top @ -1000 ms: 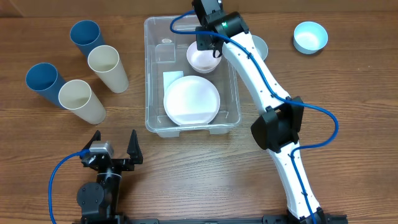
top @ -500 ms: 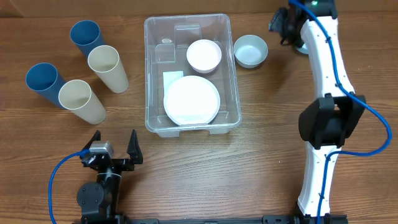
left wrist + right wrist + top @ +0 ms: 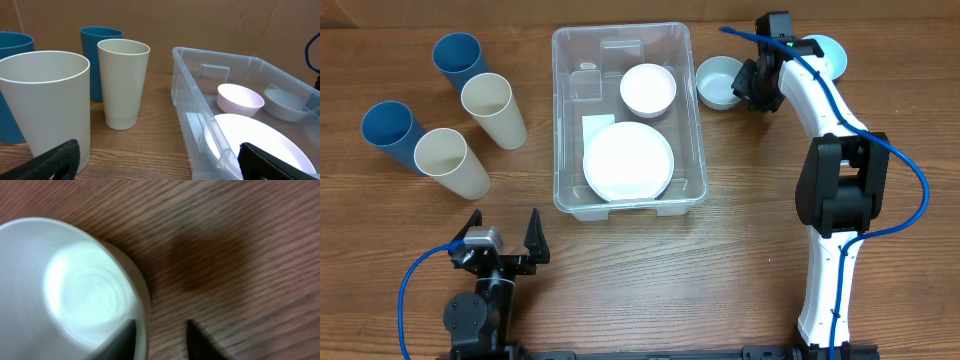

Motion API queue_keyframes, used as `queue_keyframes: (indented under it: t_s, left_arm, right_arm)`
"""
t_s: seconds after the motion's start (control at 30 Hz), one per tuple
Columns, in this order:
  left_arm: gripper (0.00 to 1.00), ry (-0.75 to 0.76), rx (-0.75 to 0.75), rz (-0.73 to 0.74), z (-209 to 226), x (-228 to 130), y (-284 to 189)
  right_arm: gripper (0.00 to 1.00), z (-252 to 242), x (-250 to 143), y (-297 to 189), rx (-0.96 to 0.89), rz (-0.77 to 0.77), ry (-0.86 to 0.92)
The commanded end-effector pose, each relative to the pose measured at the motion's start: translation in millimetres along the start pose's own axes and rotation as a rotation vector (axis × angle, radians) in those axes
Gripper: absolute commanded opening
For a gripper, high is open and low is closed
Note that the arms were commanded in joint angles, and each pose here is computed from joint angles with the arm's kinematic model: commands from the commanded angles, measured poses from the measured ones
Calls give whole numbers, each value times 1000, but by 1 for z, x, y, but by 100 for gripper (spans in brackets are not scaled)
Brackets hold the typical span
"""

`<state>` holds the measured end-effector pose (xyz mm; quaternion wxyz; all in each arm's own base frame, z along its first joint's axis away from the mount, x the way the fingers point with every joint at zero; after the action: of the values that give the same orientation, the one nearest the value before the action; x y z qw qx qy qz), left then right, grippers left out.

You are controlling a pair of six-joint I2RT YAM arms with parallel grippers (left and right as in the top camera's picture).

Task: Pack container
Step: 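Grasp the grey bowl rim with the right gripper, then lift the grey bowl and stack it onto the pink bowl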

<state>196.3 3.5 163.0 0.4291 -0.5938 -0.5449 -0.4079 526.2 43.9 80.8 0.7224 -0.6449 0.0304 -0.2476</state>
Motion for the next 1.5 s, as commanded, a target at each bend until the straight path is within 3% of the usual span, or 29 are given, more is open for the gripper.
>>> queue_keyframes:
  t_s: [0.0, 0.13, 0.37, 0.7, 0.97, 1.2, 1.47]
  left_arm:
    - [100, -9, 8, -6, 2, 0, 0]
    - [100, -9, 8, -6, 2, 0, 0]
    - [100, -9, 8, -6, 2, 0, 0]
    - [100, -9, 8, -6, 2, 0, 0]
    - [100, -9, 8, -6, 2, 0, 0]
    - [100, -9, 8, -6, 2, 0, 0]
    - [100, -9, 8, -6, 2, 0, 0]
  right_arm:
    - [12, 5, -1, -2, 11, -6, -9]
    - [4, 4, -2, -2, 5, 1, -9]
    - [4, -10, 6, -17, -32, 4, 10]
    - [4, -11, 57, -155, 23, -177, 26]
    - [4, 72, 15, -258, 170, -314, -237]
    - [4, 146, -41, -232, 136, -293, -407]
    - [4, 157, -52, -153, 98, -225, -430]
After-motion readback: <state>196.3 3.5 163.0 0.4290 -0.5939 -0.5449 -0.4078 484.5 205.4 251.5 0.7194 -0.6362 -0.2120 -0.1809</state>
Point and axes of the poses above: each gripper's point midway between its finger pads, its own y axis out along the fingers, its own z axis along the line the jaws close on, x = y × z, the point moved 5 cm from there along -y, back along the fingers, and after that the axes turned 8 degrees about -y, right-handed, at the moved point
